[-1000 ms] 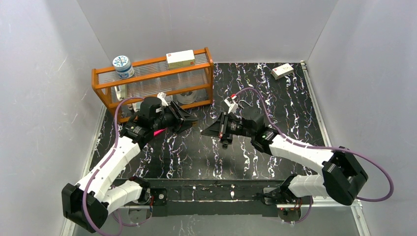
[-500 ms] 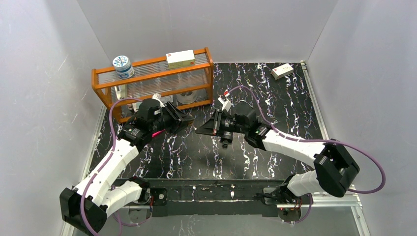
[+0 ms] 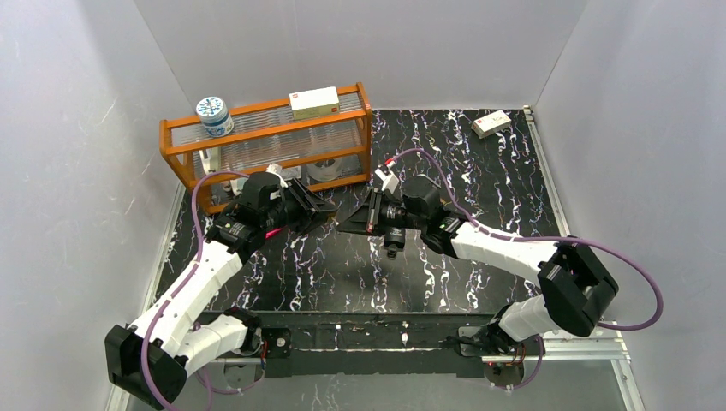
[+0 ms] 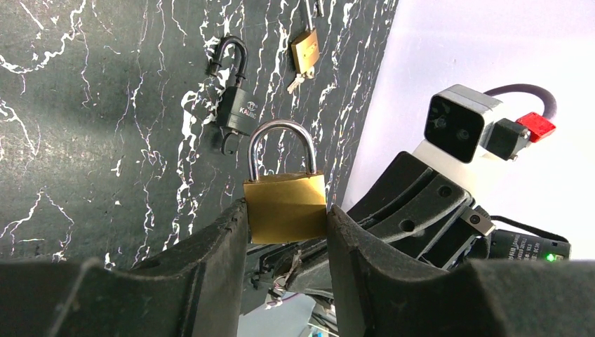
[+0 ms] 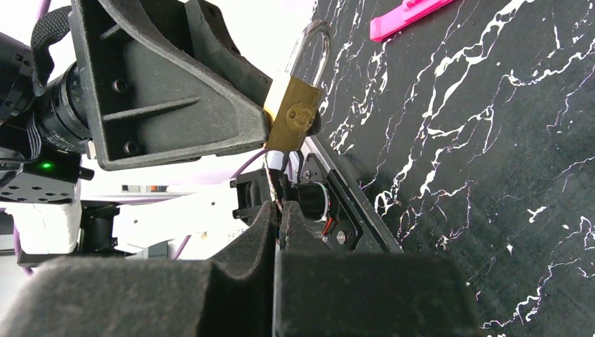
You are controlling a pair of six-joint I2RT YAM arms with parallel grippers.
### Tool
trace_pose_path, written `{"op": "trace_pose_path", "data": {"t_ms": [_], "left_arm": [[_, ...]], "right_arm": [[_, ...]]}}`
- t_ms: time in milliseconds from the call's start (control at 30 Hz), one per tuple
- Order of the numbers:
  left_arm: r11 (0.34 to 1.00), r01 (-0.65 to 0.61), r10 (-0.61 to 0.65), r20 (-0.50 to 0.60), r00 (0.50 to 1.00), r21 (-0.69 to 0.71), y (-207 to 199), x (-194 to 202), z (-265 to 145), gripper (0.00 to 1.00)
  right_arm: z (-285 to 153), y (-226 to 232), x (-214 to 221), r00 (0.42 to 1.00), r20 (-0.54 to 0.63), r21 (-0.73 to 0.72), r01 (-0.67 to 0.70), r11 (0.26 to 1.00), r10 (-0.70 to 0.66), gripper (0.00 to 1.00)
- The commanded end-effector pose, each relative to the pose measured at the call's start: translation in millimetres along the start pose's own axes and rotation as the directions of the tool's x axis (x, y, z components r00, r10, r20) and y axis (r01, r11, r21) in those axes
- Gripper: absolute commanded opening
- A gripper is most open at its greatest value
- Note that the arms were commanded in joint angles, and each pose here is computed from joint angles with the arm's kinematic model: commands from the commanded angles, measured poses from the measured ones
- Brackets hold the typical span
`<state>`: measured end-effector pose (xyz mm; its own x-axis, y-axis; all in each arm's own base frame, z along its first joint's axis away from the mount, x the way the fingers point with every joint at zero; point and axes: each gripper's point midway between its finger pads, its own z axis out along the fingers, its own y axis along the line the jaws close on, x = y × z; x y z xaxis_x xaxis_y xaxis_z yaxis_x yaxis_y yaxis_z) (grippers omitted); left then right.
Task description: Unlock with the key
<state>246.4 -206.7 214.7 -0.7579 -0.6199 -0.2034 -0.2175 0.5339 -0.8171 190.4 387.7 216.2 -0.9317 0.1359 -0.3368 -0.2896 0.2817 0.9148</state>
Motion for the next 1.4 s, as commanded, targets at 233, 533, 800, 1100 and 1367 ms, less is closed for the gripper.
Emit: {"op": "trace_pose_path", "data": {"t_ms": [233,533,800,1100,1367], "left_arm": [[1.0,-0.019,0.019,-0.003,1.0,0.02,-3,0,-4,0.0],[0.999,-0.026,0.026,0.002,1.0,0.025,-5,-1,-5,0.0],[0.999,-0.029,0.029,0.005,1.0,0.021,-5,-2,-6,0.0],[0.999,-0.03,0.03,0.006,1.0,0.021,-5,-2,-6,0.0],[0.999,-0.035,0.035,0.002,0.999,0.022,-6,-1,-6,0.0]], "right_arm": [[6,21,-15,0.999,0.034,-0.042,0.032,0.999,-0.03,0.01],[7,17,-15,0.999,0.037,-0.03,0.033,0.999,-0.032,0.01],[6,11,-15,0.999,0.043,-0.005,0.02,1.0,-0.02,0.01],[6,6,-13,0.999,0.042,0.007,0.016,1.0,-0.016,0.01],[10,2,-13,0.999,0.035,0.014,0.007,1.0,-0.007,0.01]]}}
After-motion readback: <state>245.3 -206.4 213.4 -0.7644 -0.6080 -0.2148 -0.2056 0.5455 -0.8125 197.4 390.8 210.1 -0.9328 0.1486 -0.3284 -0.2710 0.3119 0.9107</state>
